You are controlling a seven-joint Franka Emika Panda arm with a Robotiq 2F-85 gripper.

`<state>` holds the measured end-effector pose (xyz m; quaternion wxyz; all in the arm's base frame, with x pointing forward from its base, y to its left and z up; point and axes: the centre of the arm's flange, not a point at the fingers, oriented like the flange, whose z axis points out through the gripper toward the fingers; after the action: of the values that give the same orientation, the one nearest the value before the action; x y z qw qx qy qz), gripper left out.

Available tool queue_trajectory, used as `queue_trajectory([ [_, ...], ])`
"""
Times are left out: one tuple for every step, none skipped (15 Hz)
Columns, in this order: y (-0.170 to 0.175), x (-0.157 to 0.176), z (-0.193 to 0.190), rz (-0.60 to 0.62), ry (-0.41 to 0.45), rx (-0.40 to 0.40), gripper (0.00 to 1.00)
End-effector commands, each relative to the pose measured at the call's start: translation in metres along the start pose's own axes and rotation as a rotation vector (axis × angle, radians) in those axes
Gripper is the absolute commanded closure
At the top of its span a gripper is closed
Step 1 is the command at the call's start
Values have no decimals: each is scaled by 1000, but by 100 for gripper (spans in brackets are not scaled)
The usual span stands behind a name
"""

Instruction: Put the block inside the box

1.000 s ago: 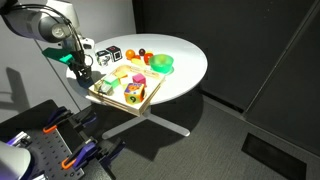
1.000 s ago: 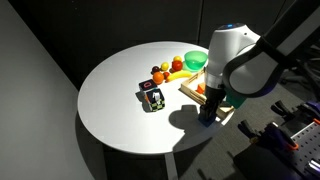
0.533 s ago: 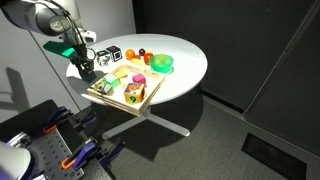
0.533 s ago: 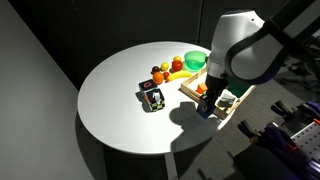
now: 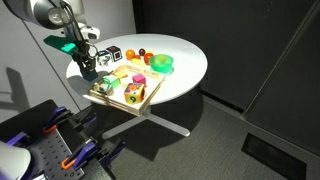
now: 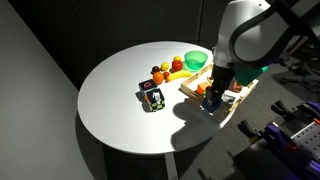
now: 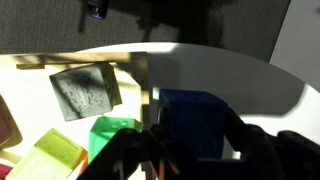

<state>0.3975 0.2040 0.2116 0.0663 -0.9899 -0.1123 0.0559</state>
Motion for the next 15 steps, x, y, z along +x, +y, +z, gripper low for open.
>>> queue_trajectory([
  [24,-9,-17,44,-10,6,69],
  [32,-8,-18,61,-11,9,69],
  [38,-8,-19,76,-13,9,69],
  [46,-8,-21,95,-13,12,69],
  [53,-8,-23,116,-9,12,69],
  [61,-8,-24,135,-7,13,69],
  [67,-8,-26,156,-2,11,69],
  [75,-8,-28,175,0,10,69],
  [81,-8,-29,197,4,6,69],
  [88,-9,-30,213,6,7,69],
  [95,-9,-32,232,10,7,69],
  [102,-10,-33,252,15,7,69],
  [107,-11,-36,269,20,6,69],
  [114,-13,-38,287,29,7,69],
  [119,-15,-40,304,38,3,69],
])
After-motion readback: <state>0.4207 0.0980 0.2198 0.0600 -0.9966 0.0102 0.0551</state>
